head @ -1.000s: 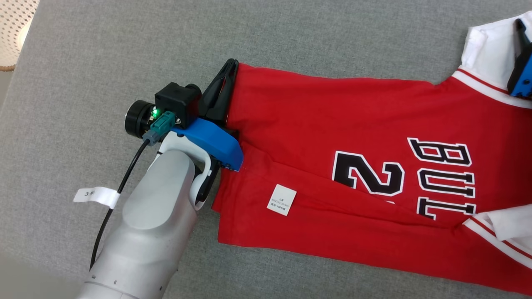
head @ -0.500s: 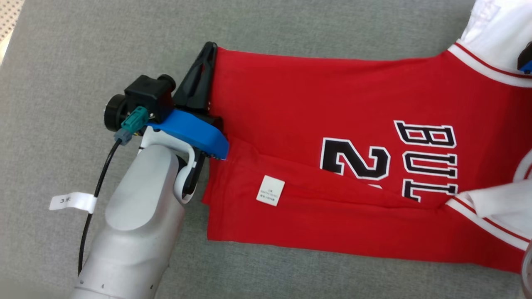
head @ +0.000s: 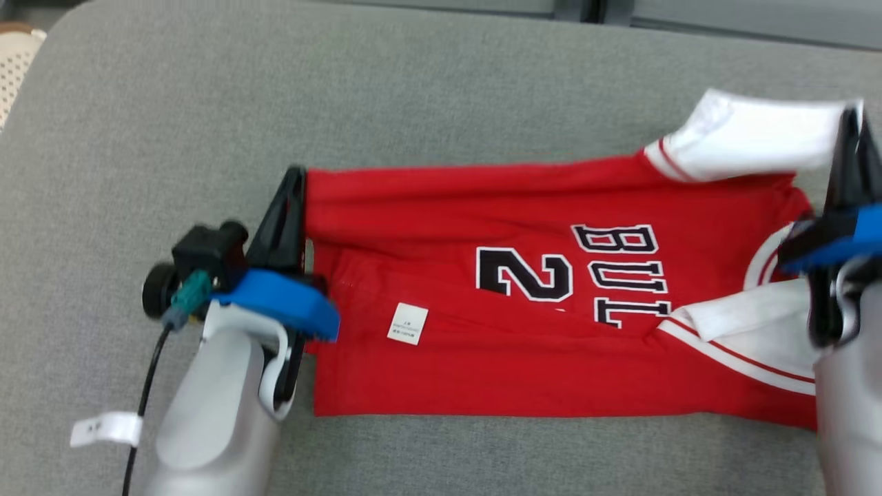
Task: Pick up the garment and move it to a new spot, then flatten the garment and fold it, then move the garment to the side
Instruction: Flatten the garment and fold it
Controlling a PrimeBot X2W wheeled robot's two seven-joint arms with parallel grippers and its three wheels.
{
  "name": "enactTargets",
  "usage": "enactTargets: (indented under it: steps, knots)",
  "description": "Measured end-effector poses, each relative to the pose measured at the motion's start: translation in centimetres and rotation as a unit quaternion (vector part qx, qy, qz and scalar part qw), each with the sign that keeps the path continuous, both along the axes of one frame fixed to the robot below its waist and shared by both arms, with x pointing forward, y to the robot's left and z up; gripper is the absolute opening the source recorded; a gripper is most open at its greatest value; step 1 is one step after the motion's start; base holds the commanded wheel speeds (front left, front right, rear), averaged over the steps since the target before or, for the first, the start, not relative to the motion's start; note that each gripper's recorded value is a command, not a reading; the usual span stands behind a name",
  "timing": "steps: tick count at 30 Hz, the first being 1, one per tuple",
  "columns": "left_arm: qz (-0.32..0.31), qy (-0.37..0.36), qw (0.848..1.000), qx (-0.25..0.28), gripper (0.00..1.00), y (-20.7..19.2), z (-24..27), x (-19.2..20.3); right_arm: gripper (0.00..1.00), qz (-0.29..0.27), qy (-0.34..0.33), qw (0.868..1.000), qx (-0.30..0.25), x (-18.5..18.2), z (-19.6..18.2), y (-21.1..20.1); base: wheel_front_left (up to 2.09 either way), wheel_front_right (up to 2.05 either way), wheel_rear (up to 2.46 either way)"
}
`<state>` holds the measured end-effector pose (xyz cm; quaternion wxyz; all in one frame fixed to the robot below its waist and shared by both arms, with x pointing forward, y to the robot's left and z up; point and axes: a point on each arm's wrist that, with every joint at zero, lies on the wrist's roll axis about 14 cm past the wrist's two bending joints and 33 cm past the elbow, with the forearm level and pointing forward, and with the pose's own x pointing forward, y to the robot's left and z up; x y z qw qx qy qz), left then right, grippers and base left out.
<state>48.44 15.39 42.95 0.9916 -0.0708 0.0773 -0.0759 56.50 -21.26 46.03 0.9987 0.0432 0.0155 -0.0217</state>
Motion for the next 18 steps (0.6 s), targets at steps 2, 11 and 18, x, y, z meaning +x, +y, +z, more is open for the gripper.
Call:
enactTargets:
  steps: [2, 11, 18]
  knots:
    - [0.004, 0.011, 1.0, -0.005, 0.0, 0.0, -0.6, -1.5, 0.0, -0.008, 0.01, 1.0, 0.014, -2.5, -0.8, -0.7, 0.0, 0.0, 0.0]
    - [0.003, 0.062, 0.998, -0.019, 0.0, -1.2, -3.3, -7.6, 0.0, -0.043, 0.064, 0.995, 0.06, -12.0, -4.3, -2.2, 0.0, 0.0, 0.0]
    - [0.003, 0.077, 0.997, -0.019, 0.0, -1.3, -4.0, -9.5, 0.0, -0.052, 0.088, 0.992, 0.068, -14.8, -5.5, -2.3, 0.0, 0.0, 0.0]
